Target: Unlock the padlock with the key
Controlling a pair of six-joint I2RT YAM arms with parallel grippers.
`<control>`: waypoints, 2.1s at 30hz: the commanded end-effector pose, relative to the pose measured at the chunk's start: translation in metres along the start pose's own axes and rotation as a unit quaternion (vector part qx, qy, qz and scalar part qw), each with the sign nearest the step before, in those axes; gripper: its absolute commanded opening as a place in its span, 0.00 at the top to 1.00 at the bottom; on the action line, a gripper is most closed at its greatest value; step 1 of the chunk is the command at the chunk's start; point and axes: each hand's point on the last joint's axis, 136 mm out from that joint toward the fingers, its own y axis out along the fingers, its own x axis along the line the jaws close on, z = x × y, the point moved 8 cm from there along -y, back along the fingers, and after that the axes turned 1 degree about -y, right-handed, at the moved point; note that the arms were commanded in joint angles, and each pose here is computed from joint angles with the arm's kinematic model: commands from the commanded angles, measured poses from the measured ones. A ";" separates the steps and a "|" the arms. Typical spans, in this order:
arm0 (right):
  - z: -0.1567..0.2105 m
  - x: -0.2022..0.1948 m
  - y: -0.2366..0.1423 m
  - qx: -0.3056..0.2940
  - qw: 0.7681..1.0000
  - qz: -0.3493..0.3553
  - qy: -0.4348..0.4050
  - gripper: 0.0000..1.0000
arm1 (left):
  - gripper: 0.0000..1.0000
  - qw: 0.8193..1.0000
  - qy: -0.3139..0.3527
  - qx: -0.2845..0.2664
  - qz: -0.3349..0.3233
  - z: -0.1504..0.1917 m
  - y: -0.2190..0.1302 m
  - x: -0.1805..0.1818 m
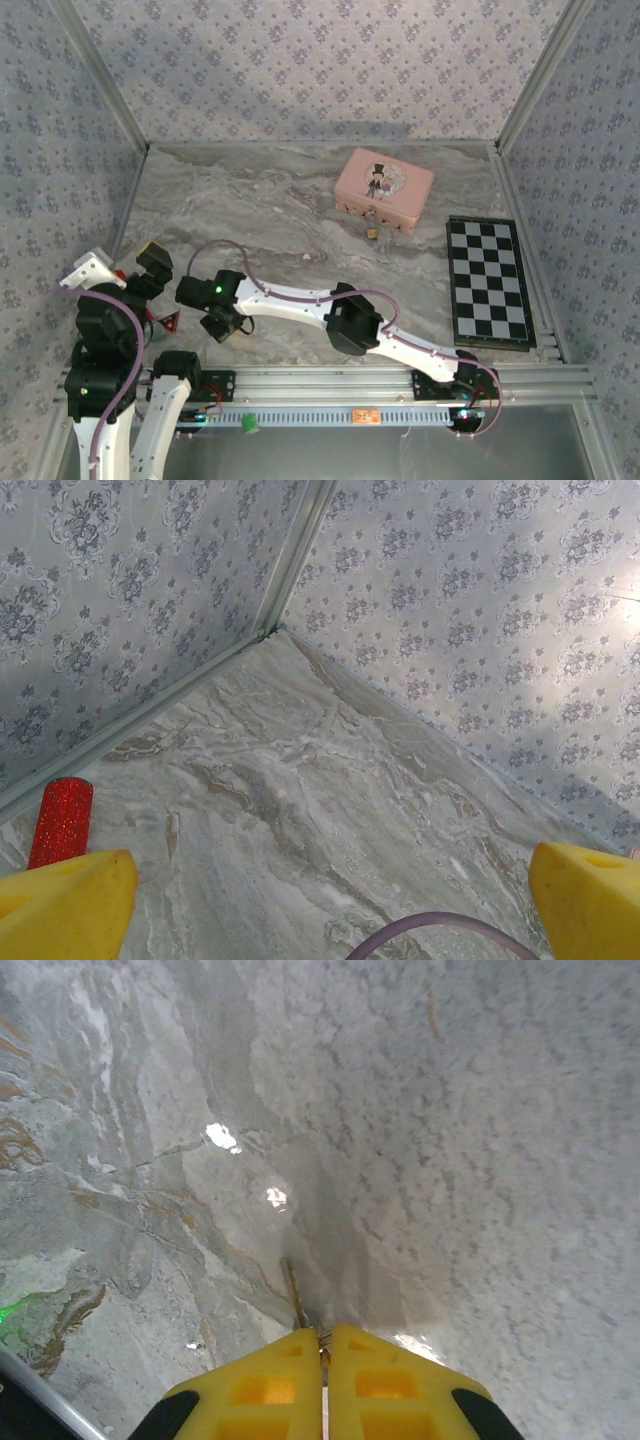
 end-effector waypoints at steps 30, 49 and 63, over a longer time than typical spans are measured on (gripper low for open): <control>0.016 -0.013 0.012 0.038 0.998 0.053 0.000 0.90 | 0.00 1.000 -0.001 -0.006 -0.006 0.001 0.001 0.002; 0.014 -0.037 -0.038 -0.089 0.994 0.006 0.055 1.00 | 0.00 1.000 0.009 0.027 0.009 0.010 0.018 -0.006; 0.031 -0.094 -0.095 -0.235 0.968 0.013 0.085 1.00 | 0.00 0.985 -0.011 0.163 0.057 0.047 0.059 -0.027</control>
